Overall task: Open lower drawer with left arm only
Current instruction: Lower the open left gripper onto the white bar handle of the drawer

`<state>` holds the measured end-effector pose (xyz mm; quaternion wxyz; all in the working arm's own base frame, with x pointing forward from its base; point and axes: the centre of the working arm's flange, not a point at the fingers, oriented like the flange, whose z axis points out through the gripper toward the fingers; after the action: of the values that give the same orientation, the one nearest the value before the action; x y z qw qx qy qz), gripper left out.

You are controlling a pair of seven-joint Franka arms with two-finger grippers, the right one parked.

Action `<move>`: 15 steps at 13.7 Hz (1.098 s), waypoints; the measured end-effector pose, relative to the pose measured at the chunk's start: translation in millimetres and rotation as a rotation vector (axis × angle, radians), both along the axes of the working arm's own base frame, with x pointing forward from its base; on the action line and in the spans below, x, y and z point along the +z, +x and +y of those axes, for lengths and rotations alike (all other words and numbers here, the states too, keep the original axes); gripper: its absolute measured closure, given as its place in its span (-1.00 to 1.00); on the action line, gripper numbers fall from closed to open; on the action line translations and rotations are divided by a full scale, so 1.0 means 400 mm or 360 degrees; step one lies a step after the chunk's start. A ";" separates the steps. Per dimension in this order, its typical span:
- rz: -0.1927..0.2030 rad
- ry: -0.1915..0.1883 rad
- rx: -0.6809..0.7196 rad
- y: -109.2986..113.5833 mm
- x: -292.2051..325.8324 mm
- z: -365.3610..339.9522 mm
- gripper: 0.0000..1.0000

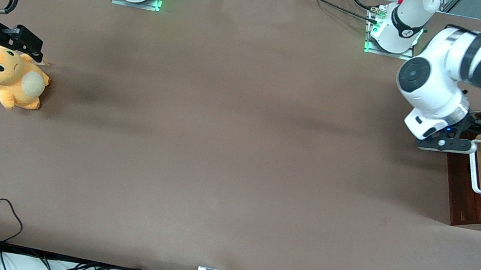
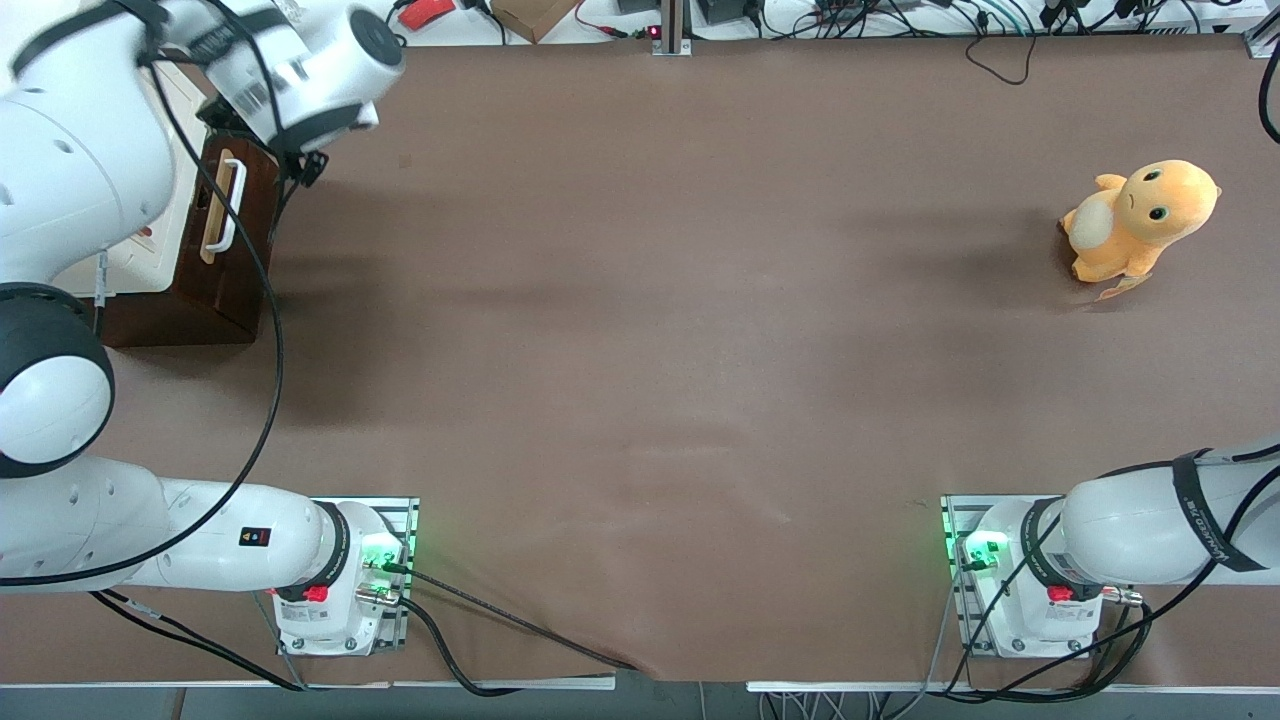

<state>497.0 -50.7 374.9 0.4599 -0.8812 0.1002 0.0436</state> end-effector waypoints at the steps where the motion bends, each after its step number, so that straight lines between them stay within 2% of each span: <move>1: 0.0005 0.0058 -0.0019 -0.009 -0.031 0.003 -1.00; 4: 0.0021 0.0310 -0.0072 -0.023 -0.112 0.032 -1.00; 5: 0.0026 0.0348 -0.0087 -0.021 -0.125 0.033 -1.00; 9: 0.0013 0.0364 -0.0094 -0.011 -0.123 0.029 -1.00; 12: 0.0010 0.0375 -0.0065 -0.021 -0.179 0.028 -1.00; 15: -0.0003 0.0485 -0.0068 -0.027 -0.263 0.039 -1.00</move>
<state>486.3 -35.3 269.6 0.5893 -0.7989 0.1108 0.0477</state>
